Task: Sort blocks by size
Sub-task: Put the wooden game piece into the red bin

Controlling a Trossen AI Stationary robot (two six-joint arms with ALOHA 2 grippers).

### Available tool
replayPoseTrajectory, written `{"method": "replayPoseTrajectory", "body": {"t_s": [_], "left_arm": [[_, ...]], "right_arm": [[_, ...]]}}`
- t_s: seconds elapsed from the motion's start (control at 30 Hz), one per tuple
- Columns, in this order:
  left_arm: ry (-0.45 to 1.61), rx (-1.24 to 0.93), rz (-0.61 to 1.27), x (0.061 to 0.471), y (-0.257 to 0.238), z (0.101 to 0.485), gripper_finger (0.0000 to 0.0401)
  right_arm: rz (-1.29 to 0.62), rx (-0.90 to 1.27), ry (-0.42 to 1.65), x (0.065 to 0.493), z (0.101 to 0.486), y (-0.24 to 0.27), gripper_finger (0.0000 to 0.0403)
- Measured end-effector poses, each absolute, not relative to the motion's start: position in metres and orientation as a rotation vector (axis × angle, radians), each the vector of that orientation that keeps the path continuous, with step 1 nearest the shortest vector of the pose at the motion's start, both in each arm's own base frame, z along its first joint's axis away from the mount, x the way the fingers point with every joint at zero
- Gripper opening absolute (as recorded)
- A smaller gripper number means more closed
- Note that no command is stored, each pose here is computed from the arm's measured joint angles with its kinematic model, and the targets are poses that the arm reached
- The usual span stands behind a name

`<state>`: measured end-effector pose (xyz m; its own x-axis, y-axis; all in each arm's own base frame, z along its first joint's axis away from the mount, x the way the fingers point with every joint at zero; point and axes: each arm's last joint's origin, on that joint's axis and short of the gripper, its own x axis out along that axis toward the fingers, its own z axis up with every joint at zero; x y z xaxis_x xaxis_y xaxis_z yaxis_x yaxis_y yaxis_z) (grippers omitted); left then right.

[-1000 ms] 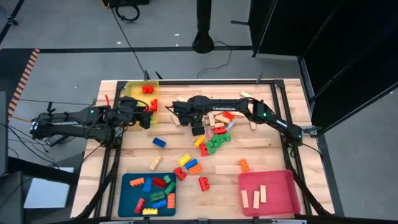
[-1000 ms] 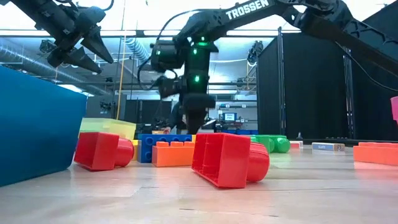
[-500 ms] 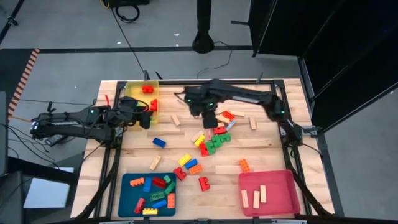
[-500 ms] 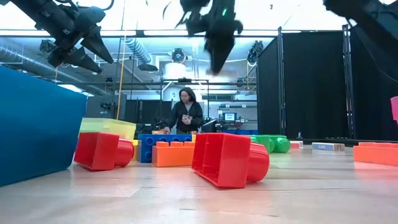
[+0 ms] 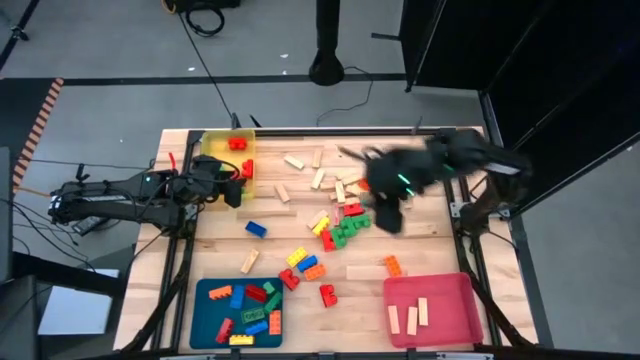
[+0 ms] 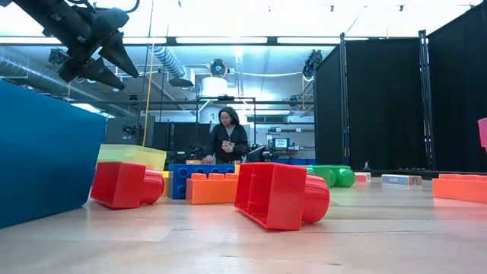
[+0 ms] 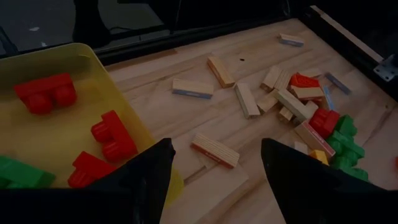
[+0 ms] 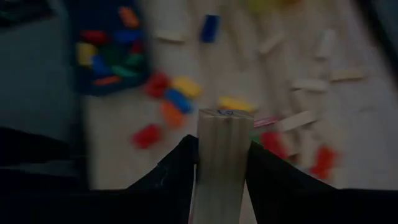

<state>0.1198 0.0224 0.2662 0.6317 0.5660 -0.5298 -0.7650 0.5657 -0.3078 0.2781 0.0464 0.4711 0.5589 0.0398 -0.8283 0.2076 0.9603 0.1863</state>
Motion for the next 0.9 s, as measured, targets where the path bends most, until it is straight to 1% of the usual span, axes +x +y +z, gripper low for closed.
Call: {"method": "replayPoseTrajectory", "body": {"t_s": [0.1, 0.2, 0.33, 0.43, 0.53, 0.67, 0.77, 0.9], "left_arm": [[0.397, -0.551, 0.807, 0.12, 0.022, 0.266, 0.0253], [0.398, -0.551, 0.806, 0.12, 0.022, 0.266, 0.0253], [0.407, -0.56, 0.787, 0.12, 0.022, 0.266, 0.0253], [0.414, -0.567, 0.774, 0.12, 0.021, 0.266, 0.0253], [0.415, -0.568, 0.771, 0.12, 0.021, 0.266, 0.0253], [0.413, -0.566, 0.775, 0.12, 0.021, 0.266, 0.0253], [0.412, -0.566, 0.776, 0.12, 0.022, 0.266, 0.0253], [0.409, -0.562, 0.782, 0.12, 0.022, 0.266, 0.0253]], "right_arm": [[-0.076, 0.351, 0.947, 0.255, 0.48, 0.087, 0.0126], [-0.073, 0.432, 0.945, 0.238, 0.48, 0.125, 0.0126], [-0.101, 0.555, 1.038, 0.223, 0.462, 0.171, 0.0126], [-0.176, 0.623, 1.192, 0.211, 0.432, 0.202, 0.0126], [-0.31, 0.648, 1.339, 0.198, 0.395, 0.225, 0.0126], [-0.501, 0.652, 1.465, 0.182, 0.342, 0.245, 0.0126], [-0.502, 0.668, 1.528, 0.179, 0.304, 0.256, 0.0126], [-0.495, 0.685, 1.533, 0.182, 0.254, 0.258, 0.0126]]}}
